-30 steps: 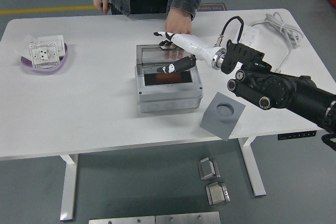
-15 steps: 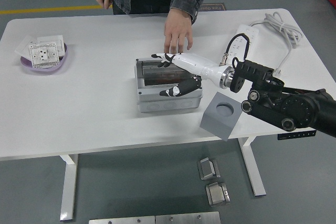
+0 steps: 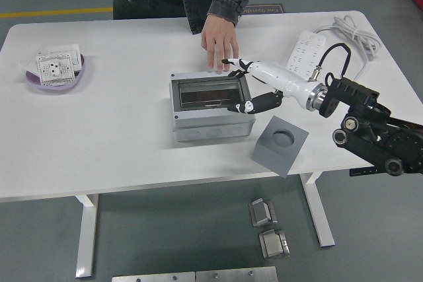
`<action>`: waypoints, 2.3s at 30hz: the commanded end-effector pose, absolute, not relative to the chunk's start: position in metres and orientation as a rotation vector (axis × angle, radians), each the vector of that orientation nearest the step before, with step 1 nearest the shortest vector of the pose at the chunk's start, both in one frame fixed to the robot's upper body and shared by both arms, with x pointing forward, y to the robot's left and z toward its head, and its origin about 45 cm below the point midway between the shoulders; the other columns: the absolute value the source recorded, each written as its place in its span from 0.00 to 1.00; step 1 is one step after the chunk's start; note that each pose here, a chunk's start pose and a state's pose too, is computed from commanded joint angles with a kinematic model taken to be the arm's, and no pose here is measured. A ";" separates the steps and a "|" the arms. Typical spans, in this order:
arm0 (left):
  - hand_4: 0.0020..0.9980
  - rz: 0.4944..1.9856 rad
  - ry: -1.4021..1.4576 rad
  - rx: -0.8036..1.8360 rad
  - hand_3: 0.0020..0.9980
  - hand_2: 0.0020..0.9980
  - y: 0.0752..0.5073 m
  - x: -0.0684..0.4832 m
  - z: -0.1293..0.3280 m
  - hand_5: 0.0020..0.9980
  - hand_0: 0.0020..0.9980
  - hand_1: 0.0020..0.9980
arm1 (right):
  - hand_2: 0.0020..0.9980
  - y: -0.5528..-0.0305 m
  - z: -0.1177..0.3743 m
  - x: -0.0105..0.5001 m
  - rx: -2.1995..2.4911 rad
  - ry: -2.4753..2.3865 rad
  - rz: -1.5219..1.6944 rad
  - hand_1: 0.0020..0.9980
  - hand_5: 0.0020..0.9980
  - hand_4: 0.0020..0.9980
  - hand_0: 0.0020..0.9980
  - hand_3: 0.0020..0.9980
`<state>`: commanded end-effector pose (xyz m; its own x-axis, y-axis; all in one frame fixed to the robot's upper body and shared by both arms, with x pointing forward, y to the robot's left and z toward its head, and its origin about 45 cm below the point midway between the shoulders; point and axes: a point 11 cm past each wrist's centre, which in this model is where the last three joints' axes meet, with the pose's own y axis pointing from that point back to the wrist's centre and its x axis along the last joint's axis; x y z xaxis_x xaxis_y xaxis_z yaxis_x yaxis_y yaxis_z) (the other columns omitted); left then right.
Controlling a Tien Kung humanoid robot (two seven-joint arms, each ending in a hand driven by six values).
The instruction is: Pick up the cylinder from the cube,place it in the box,flap close box
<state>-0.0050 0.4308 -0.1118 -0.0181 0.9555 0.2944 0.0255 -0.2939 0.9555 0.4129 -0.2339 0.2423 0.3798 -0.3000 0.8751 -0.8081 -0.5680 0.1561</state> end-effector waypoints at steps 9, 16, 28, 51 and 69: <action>0.52 1.419 1.114 1.446 0.57 0.54 0.426 -0.018 -0.114 0.20 0.66 0.64 | 0.80 -0.270 0.250 0.381 2.289 -1.270 0.841 0.74 0.51 0.89 0.90 1.00; 0.52 1.412 1.112 1.440 0.57 0.53 0.422 -0.019 -0.115 0.21 0.66 0.64 | 0.77 -0.326 0.219 0.364 2.468 -1.596 0.336 0.73 0.57 0.88 0.85 0.88; 0.53 1.417 1.120 1.429 0.58 0.54 0.419 -0.020 -0.116 0.21 0.66 0.64 | 0.90 -0.388 0.234 0.354 2.678 -2.077 -0.177 0.84 0.71 0.91 0.89 0.91; 0.54 1.424 1.129 1.420 0.58 0.54 0.416 -0.021 -0.117 0.21 0.66 0.65 | 0.86 -0.420 0.241 0.353 2.795 -2.613 -0.980 0.80 0.69 0.85 0.85 0.91; 0.56 1.427 1.116 1.430 0.58 0.54 0.422 -0.018 -0.115 0.23 0.66 0.65 | 0.85 -0.410 0.253 0.354 2.904 -2.460 -0.920 0.78 0.71 0.87 0.83 0.89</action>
